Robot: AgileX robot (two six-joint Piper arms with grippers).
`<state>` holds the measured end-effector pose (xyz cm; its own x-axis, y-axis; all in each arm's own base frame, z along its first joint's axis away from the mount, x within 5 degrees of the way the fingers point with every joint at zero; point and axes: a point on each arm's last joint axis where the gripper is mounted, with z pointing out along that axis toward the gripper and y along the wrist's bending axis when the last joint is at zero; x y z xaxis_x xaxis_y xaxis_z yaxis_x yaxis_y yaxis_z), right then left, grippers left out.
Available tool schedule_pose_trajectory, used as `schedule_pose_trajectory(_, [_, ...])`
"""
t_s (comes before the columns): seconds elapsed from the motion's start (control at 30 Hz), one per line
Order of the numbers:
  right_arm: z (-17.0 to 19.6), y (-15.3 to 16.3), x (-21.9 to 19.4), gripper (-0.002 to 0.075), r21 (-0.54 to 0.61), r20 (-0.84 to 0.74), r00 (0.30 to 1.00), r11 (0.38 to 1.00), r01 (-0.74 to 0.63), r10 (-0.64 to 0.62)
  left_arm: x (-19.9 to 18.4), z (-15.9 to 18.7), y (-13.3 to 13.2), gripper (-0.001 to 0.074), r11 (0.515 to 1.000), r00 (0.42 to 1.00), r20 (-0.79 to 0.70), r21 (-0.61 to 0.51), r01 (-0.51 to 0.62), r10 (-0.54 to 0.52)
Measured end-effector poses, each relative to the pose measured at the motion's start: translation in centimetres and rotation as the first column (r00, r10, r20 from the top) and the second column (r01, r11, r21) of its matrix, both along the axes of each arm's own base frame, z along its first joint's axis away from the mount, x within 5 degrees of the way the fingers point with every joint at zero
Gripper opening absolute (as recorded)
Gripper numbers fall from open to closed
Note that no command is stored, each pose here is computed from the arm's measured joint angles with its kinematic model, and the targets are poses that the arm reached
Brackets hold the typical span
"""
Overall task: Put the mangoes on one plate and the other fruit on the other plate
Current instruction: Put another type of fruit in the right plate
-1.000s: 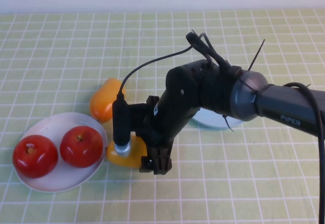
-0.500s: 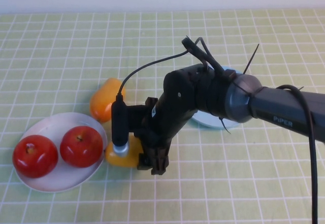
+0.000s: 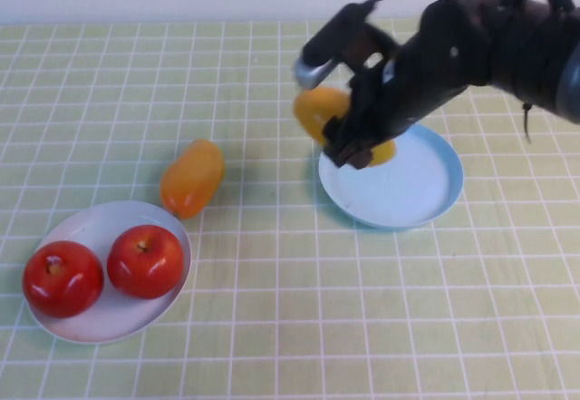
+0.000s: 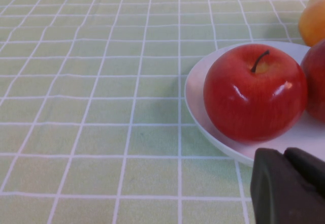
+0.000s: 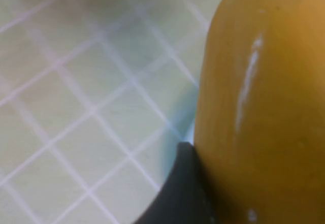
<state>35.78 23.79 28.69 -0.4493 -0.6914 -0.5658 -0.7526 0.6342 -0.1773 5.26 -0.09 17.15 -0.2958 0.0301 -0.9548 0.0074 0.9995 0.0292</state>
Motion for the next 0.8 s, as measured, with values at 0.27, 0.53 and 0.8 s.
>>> schedule_pose_trajectory(0.27, [-3.7, -2.8, 2.5, 0.0537, 0.034, -0.213, 0.93, 0.949, 0.313, -0.299, 0.0, 0.0, 0.0, 0.0002, 1.0, 1.0, 0.0, 0.0, 0.0, 0.0])
schedule_pose_trajectory(0.53, [-8.0, -1.8, 3.6, 0.0537, 0.057, -0.333, 0.867, 0.91, 0.411, -0.371, 0.0, 0.0, 0.0, 0.0002, 1.0, 1.0, 0.0, 0.0, 0.0, 0.0])
schedule_pose_trajectory(0.8, [-9.0, -1.4, 4.4, 0.0556, 0.074, -0.354, 0.84, 0.883, 0.464, -0.412, 0.0, 0.0, 0.0, 0.0002, 1.0, 1.0, 0.0, 0.0, 0.0, 0.0])
